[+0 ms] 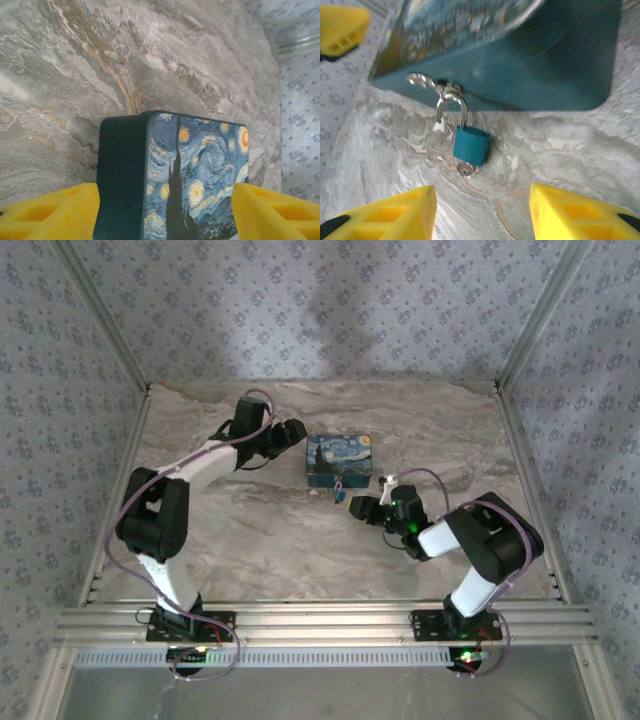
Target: Unlock a padlock with a key
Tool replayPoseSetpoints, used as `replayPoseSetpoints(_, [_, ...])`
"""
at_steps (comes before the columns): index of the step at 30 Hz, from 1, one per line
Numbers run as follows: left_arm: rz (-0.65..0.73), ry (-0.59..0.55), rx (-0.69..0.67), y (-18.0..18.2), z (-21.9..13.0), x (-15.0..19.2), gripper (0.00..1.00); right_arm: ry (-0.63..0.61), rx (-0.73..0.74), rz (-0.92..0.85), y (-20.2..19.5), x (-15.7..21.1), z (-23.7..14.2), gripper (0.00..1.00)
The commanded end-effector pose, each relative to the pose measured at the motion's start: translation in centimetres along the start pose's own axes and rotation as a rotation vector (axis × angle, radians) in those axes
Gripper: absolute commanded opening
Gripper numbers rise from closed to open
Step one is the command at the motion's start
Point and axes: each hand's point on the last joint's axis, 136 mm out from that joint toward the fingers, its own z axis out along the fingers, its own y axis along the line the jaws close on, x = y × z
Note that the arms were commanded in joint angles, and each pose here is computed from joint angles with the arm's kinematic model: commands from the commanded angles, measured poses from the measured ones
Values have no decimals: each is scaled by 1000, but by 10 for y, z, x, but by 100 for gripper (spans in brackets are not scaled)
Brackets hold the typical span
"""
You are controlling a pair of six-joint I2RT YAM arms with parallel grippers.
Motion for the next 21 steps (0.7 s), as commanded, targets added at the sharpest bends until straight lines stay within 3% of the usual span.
replayPoseSetpoints(1, [38,86,36,-7,12,7,70,0,-48,-30,8,-15,-8,64])
replayPoseSetpoints(5, [34,131,37,-2,26,18,69,17,-137,-33,26,-33,-5,75])
replayPoseSetpoints(12, [29,209,8,12,35,46,67,37,-176,-26,30,-52,10,83])
replayPoseSetpoints(21, [5,227,-50,37,23,78,63,62,-173,-97,25,-65,19,87])
